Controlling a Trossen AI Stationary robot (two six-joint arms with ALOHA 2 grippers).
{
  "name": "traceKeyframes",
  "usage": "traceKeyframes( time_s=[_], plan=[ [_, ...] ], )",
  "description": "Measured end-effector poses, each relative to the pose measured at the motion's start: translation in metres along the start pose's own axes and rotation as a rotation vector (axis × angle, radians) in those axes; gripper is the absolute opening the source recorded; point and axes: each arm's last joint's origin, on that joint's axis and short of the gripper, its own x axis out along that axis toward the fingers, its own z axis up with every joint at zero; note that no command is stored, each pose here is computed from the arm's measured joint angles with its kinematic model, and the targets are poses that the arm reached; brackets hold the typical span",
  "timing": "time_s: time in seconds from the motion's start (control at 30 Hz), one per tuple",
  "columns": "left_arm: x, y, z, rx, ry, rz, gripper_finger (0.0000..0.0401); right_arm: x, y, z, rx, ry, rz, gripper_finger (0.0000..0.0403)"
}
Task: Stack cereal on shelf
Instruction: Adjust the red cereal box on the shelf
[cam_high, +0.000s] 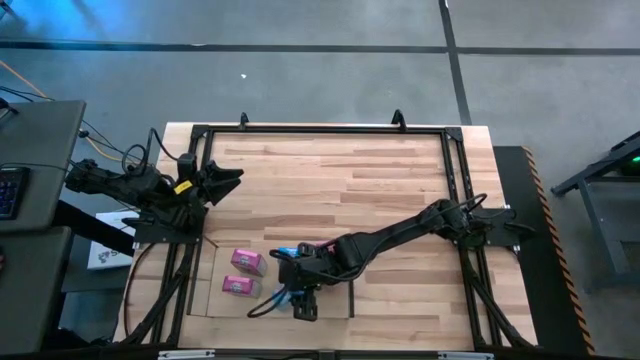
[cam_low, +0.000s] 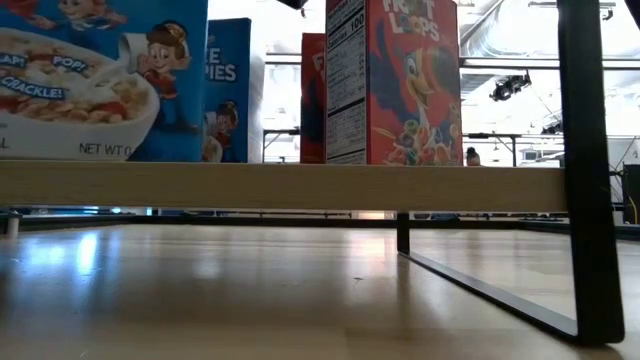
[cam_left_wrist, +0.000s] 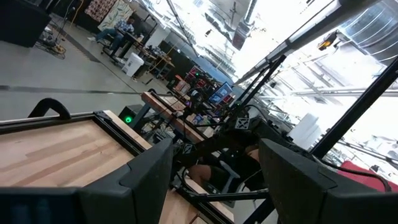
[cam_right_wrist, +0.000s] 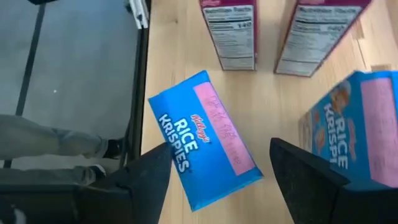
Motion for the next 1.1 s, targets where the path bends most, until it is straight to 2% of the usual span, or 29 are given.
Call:
traceKeyframes(
  time_s=[0.13, 0.27, 0.4, 0.57, 0.73, 0.9, 0.97, 1.03, 1.1],
  plan=[
    [0.000, 0.001, -0.001, 0.007, 0.010, 0.007, 0.0229, -0.001, 0.002, 0.002, -0.052, -0.023, 0.019, 0.0257],
    [0.000, 0.001, -0.001, 0.008, 0.011, 0.007, 0.0229, -0.016, 0.003, 0.006, -0.109, -0.040, 0.025, 0.0257],
    [0.000, 0.001, -0.001, 0.008, 0.005, 0.015, 0.0229, -0.045, 0.001, 0.009, -0.155, -0.059, -0.011, 0.0256],
    [0.000, 0.001, -0.001, 0.009, 0.004, 0.019, 0.0229, -0.092, -0.006, 0.001, -0.177, 0.000, -0.142, 0.0240],
    [0.000, 0.001, -0.001, 0.009, -0.003, 0.029, 0.0229, -0.136, -0.009, -0.015, -0.141, 0.060, -0.263, 0.0177],
    [0.000, 0.002, -0.001, 0.009, -0.009, 0.038, 0.0229, -0.172, 0.003, -0.044, -0.080, 0.111, -0.444, 0.0072],
    [0.000, 0.002, -0.001, 0.009, -0.009, 0.038, 0.0229, -0.182, 0.011, -0.054, -0.037, 0.079, -0.499, 0.0028],
    [0.000, 0.002, -0.001, 0.009, -0.009, 0.038, 0.0229, -0.190, 0.019, -0.068, -0.004, 0.043, -0.483, 0.0008],
    [0.000, 0.002, -0.001, 0.008, -0.010, 0.039, 0.0229, -0.197, 0.016, -0.089, 0.095, 0.055, -0.490, 0.0013]
  ],
)
